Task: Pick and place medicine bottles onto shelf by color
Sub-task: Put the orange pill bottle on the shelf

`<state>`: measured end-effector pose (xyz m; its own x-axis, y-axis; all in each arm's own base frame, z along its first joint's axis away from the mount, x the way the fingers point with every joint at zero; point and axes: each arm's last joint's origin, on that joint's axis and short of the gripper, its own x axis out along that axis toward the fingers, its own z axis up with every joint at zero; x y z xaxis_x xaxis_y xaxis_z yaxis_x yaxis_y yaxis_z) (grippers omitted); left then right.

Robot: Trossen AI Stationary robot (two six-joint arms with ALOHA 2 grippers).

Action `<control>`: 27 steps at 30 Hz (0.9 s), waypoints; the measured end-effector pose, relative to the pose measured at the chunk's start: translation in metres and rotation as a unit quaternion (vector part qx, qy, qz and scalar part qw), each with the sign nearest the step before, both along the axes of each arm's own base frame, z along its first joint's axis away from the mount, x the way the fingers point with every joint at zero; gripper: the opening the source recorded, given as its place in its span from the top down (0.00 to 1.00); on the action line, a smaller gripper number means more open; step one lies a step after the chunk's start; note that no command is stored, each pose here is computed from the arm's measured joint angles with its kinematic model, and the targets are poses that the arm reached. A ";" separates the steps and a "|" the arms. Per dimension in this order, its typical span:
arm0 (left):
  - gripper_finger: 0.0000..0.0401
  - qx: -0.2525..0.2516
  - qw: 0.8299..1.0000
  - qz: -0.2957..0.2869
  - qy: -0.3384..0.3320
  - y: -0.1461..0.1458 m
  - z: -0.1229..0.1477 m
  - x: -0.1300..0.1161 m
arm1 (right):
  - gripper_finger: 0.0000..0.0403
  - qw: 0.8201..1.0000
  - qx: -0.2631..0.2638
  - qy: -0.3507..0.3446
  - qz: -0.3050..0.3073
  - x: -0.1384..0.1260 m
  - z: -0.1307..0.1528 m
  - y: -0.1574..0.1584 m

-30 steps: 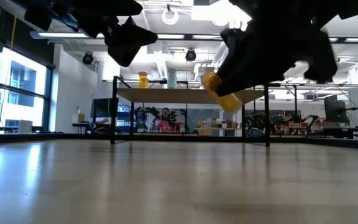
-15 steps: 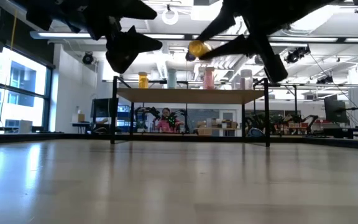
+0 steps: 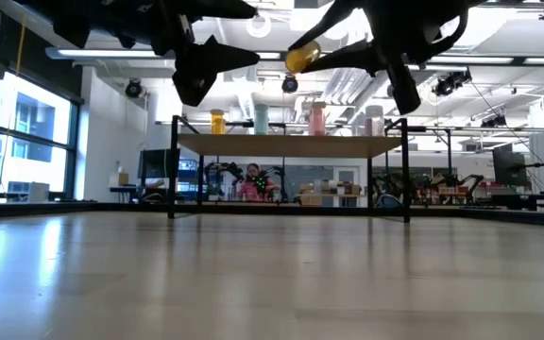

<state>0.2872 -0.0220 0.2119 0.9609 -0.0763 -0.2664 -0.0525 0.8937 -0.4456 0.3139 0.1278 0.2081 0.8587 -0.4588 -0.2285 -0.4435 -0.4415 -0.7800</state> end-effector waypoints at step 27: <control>0.46 0.019 0.999 0.024 -0.037 0.006 -0.009 0.029 | 0.81 0.999 -0.006 -0.027 0.034 0.003 0.008 0.003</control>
<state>0.3165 -0.0160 0.2033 0.9803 -0.0204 -0.1966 -0.0646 0.9070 -0.4162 0.3171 0.1305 0.2166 0.8986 -0.4017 -0.1767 -0.3704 -0.4782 -0.7964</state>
